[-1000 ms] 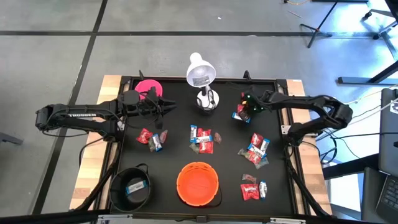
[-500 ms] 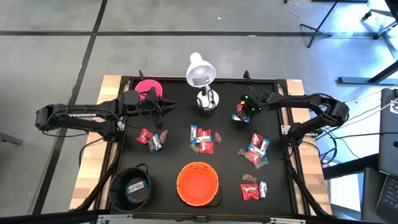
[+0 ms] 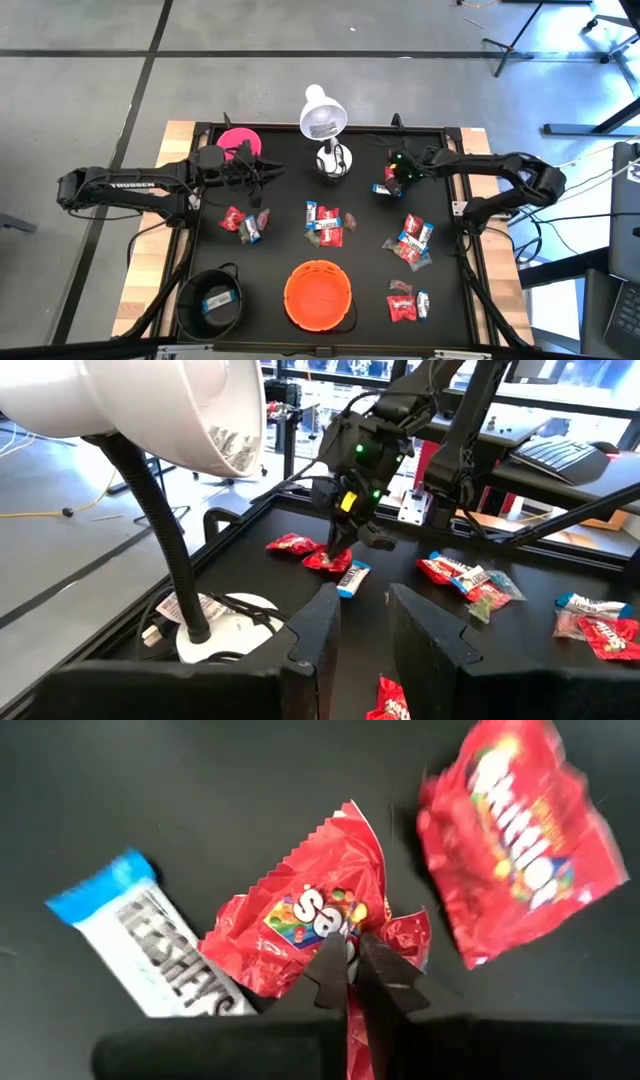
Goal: Sort candy
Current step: Put the red candy into the orange bucket
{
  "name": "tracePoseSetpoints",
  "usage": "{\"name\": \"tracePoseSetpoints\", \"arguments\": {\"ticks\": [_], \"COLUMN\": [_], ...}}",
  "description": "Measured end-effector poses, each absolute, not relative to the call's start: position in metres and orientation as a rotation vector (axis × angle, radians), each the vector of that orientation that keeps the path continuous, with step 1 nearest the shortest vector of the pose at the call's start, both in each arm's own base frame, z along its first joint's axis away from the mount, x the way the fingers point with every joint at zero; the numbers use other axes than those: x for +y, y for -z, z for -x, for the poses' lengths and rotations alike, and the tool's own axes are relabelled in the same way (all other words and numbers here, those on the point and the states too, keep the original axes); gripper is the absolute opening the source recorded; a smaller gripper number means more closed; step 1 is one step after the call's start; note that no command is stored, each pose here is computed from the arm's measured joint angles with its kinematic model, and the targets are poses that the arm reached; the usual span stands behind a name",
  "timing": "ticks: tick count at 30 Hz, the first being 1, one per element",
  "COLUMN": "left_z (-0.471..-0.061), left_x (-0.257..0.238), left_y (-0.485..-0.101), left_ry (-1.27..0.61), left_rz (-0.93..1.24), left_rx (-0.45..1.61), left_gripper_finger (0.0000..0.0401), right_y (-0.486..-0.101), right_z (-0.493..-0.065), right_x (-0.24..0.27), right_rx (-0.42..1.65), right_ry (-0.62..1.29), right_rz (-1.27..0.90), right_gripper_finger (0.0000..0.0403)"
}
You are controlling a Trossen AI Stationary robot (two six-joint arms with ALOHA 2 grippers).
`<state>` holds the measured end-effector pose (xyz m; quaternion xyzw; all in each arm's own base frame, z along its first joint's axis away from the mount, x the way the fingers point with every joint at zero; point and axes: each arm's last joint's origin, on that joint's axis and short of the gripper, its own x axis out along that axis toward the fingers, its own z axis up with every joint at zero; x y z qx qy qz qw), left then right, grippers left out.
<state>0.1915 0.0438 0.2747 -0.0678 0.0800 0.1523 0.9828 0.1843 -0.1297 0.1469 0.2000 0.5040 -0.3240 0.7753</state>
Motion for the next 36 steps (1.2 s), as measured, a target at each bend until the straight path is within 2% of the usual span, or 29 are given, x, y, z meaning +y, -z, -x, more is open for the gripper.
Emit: {"name": "tracePoseSetpoints", "arguments": {"ticks": [5,11,20,31,36], "left_z": [-0.192,-0.194,-0.198,-0.216,-0.216], "left_x": [0.041,0.035,0.018,-0.006,-0.01], "left_y": [-0.275,-0.276,-0.28,-0.28,-0.28], "left_ry": [-0.29,-0.259,-0.165,-0.058,-0.117], "left_rz": [0.136,0.128,0.067,0.004,0.012], "left_rx": [0.161,0.149,0.113,0.029,0.03], "left_gripper_finger": [0.008,0.008,0.008,0.0081,0.0112], "right_y": [-0.168,-0.2,-0.246,-0.275,-0.284], "right_z": [-0.178,-0.171,-0.179,-0.208,-0.215], "right_x": [-0.125,-0.115,-0.083,-0.016,0.016], "right_rx": [1.004,0.809,0.474,0.224,0.122], "right_ry": [0.699,0.585,0.211,-0.179,-0.303], "right_rz": [-0.417,-0.454,-0.417,-0.315,-0.274], "right_gripper_finger": [0.0004,0.0003,0.0001,0.0001,0.0001]}}
